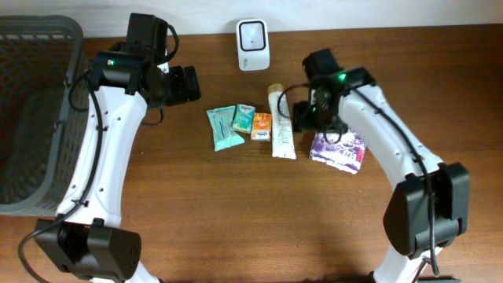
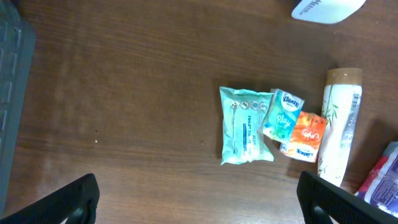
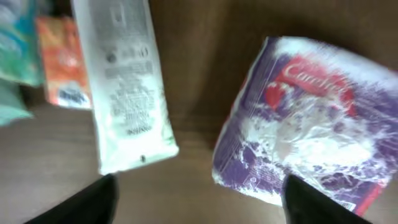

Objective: Scan the item barcode

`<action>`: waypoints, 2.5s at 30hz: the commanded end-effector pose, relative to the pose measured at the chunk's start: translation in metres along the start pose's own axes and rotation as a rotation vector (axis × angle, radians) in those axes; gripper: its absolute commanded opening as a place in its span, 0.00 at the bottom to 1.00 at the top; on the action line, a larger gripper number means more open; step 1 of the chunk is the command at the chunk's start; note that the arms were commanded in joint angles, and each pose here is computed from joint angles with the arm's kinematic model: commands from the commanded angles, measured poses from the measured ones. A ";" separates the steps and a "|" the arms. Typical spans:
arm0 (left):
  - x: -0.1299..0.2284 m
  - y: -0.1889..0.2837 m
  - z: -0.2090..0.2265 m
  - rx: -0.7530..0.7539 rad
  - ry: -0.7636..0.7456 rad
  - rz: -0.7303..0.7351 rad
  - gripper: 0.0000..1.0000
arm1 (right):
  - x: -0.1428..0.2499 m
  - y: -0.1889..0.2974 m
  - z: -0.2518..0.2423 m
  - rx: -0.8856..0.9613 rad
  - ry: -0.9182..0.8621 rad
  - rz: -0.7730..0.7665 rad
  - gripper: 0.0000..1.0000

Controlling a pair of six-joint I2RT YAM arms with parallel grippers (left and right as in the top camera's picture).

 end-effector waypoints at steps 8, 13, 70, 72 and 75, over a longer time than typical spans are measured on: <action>-0.001 0.000 0.002 -0.008 -0.003 -0.002 0.99 | -0.054 0.013 -0.152 -0.214 -0.196 0.058 0.99; -0.001 0.000 0.002 -0.008 -0.003 -0.001 0.99 | -0.035 -0.033 -0.178 -0.500 -0.318 0.081 0.94; -0.001 0.000 0.002 -0.008 -0.003 -0.001 0.99 | -0.014 0.134 0.072 -0.838 0.226 -0.300 0.04; -0.001 0.000 0.002 -0.008 -0.003 -0.001 0.99 | -0.027 0.112 0.043 -0.572 0.110 -0.370 0.04; -0.001 0.000 0.002 -0.008 -0.003 -0.002 0.99 | -0.036 0.092 -0.038 0.053 -0.055 -0.504 0.04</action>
Point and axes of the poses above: each gripper's point midway between its finger pads, its own y axis back along the fingers, its own z axis along the line the jaws close on, x = y × z, the point moved 5 cm from there along y, back along the fingers, and after that the axes turned 14 degrees about -y, right-handed, at the moved point
